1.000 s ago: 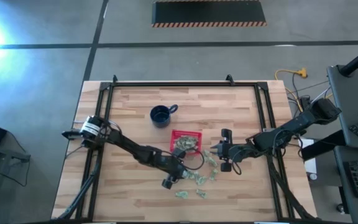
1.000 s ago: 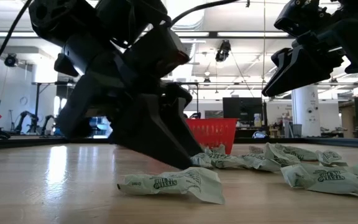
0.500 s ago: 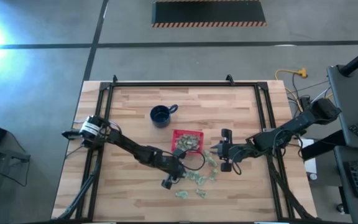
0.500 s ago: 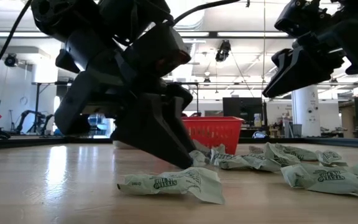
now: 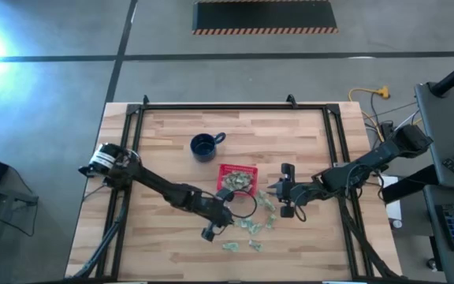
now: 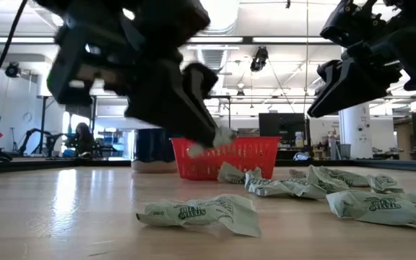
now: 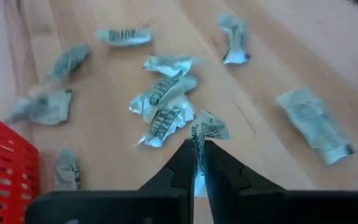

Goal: Pick and place Stevia / Truvia into bins
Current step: Put the white stevia packet into the red basket

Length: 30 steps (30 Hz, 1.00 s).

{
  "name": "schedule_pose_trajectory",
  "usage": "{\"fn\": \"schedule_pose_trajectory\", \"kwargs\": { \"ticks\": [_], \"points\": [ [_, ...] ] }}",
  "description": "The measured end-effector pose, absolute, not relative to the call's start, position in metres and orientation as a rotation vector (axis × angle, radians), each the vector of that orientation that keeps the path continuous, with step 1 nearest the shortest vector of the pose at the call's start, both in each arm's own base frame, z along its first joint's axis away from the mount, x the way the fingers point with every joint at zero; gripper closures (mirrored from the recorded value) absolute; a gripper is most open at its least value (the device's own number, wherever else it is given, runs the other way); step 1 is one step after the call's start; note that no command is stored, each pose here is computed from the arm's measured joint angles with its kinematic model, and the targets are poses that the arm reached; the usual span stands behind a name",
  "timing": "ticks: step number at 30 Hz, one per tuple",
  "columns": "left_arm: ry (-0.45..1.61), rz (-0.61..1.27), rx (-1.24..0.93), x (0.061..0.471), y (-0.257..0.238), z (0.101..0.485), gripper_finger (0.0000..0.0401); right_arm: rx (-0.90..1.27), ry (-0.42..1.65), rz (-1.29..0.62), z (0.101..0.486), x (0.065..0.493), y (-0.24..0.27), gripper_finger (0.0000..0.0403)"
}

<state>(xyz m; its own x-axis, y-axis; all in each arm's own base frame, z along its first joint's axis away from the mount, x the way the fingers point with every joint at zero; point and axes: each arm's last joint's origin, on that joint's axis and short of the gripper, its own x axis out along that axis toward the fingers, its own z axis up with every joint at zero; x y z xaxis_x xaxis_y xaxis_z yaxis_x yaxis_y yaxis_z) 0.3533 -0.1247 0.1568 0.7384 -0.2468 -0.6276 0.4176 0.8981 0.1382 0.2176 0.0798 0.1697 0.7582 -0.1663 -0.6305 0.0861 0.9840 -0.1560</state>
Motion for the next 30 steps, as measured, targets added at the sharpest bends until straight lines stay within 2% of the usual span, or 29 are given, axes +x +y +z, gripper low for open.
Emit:
{"fn": "schedule_pose_trajectory", "kwargs": {
  "ticks": [10, 24, 27, 30],
  "points": [
    [0.606, 0.023, 0.459, 0.346, -0.106, 0.19, 0.0394, -0.112, 0.701, -0.142, 0.168, 0.217, 0.079, 0.0338],
    [0.666, 0.252, 0.389, 0.357, -0.04, 0.189, 0.0393, 0.025, 0.749, -0.137, 0.156, 0.209, 0.078, 0.0339],
    [0.707, 0.277, 0.391, 0.356, -0.031, 0.186, 0.0373, 0.068, 0.766, -0.138, 0.15, 0.206, 0.077, 0.0337],
    [0.742, 0.276, 0.391, 0.353, -0.03, 0.184, 0.0334, 0.084, 0.747, -0.138, 0.148, 0.205, 0.077, 0.0326]
  ]
}}
